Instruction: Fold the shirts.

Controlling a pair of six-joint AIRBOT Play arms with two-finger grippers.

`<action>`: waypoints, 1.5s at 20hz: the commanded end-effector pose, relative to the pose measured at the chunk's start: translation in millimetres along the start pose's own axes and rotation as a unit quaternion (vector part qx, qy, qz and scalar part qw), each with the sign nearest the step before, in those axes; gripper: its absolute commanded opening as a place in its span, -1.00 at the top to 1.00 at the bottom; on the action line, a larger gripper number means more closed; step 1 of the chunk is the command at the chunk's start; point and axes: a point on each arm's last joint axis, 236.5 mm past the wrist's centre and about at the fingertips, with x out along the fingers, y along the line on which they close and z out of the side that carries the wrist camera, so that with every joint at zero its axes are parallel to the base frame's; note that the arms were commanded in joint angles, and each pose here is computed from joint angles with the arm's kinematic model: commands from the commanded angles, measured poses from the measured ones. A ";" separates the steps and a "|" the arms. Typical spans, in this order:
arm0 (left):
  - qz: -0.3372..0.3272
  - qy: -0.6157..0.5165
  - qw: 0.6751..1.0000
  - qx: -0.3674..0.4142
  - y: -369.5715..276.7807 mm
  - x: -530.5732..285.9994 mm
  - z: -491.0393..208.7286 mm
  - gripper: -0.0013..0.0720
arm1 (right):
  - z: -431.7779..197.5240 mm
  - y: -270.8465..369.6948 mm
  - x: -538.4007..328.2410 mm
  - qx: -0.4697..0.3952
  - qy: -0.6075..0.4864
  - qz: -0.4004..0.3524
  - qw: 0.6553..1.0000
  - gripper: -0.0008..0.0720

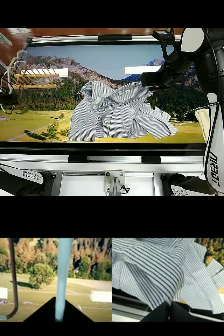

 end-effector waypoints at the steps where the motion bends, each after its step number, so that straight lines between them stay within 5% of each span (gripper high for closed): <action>1: 0.015 -0.059 0.998 -0.009 -0.1 -43.8 31.3 0.85 | 1.5 -2.9 -0.2 -0.002 -0.003 -0.006 1.000 0.79; 7: -0.020 -0.208 0.978 0.020 -87.4 -180.1 86.7 0.85 | -1.8 -39.9 -3.5 -0.005 0.004 -0.084 0.996 0.79; 12: -0.062 -0.224 0.953 0.194 -257.4 -268.3 46.4 0.86 | -0.5 -50.1 -5.4 -0.012 0.003 -0.105 0.994 0.79; 17: -0.040 -0.116 0.924 0.362 -338.9 -270.9 -80.2 0.86 | 1.0 -76.6 -7.6 -0.003 0.003 -0.113 0.994 0.79; 23: -0.053 -0.024 0.874 0.482 -364.0 -251.2 -202.6 0.86 | 1.8 -110.6 -10.6 0.027 -0.001 -0.107 0.994 0.79; 30: -0.060 -0.033 0.841 0.537 -410.4 -201.5 -222.7 0.86 | 3.1 -97.3 -8.0 0.021 -0.003 -0.076 0.997 0.79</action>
